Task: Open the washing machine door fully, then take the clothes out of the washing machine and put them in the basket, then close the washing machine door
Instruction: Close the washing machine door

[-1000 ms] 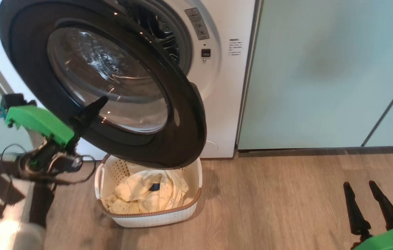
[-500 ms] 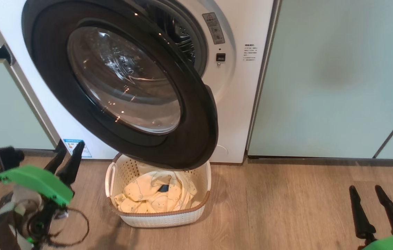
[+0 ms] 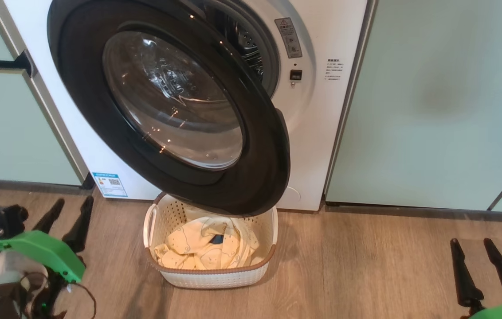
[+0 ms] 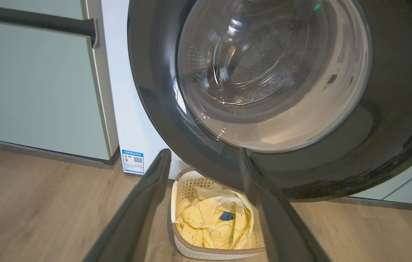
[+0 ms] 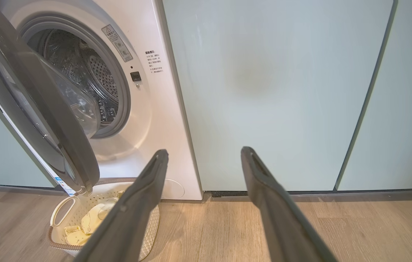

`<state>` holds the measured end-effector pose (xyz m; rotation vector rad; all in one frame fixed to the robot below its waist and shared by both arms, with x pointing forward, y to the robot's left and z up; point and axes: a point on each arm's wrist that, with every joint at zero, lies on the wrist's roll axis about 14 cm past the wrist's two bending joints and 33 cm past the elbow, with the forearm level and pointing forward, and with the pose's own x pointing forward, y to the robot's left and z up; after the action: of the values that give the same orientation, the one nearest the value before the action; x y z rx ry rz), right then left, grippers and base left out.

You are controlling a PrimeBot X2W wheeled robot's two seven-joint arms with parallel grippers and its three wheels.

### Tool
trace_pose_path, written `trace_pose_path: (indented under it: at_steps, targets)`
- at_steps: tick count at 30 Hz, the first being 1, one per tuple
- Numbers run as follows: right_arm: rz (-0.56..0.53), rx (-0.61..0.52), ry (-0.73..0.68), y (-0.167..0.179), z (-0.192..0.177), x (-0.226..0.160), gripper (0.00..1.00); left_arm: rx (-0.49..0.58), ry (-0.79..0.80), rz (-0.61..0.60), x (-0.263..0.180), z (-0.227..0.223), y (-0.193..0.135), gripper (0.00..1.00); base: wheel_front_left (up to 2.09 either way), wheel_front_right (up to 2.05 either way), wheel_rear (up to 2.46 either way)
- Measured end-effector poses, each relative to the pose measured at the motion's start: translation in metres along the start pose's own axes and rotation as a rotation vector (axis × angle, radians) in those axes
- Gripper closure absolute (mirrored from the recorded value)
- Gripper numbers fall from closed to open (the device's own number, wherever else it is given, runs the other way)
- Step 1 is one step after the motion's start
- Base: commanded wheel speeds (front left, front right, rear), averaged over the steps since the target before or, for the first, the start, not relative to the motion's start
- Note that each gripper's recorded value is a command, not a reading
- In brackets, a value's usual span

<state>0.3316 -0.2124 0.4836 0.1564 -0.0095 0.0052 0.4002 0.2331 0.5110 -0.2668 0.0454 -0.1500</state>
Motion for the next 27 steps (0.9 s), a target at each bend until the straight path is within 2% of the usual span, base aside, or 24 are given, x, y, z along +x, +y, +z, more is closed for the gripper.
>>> trace_pose_path:
  at_steps: [12, 18, 27]
  targets:
    - [0.007, -0.001, 0.005, 0.003, -0.002, 0.002, 0.00, 0.054, -0.015, 0.026, -0.004, -0.008, -0.001, 0.00, 0.00, 0.00, 0.00]
    - [0.003, 0.000, 0.004, 0.002, -0.001, 0.001, 0.00, 0.051, -0.037, 0.025, -0.005, -0.009, -0.010, 0.00, 0.00, 0.00, 0.00]
    - [0.001, 0.000, 0.003, 0.001, -0.001, 0.001, 0.00, 0.101, -0.013, 0.011, -0.015, -0.027, -0.022, 0.00, 0.00, 0.00, 0.00]
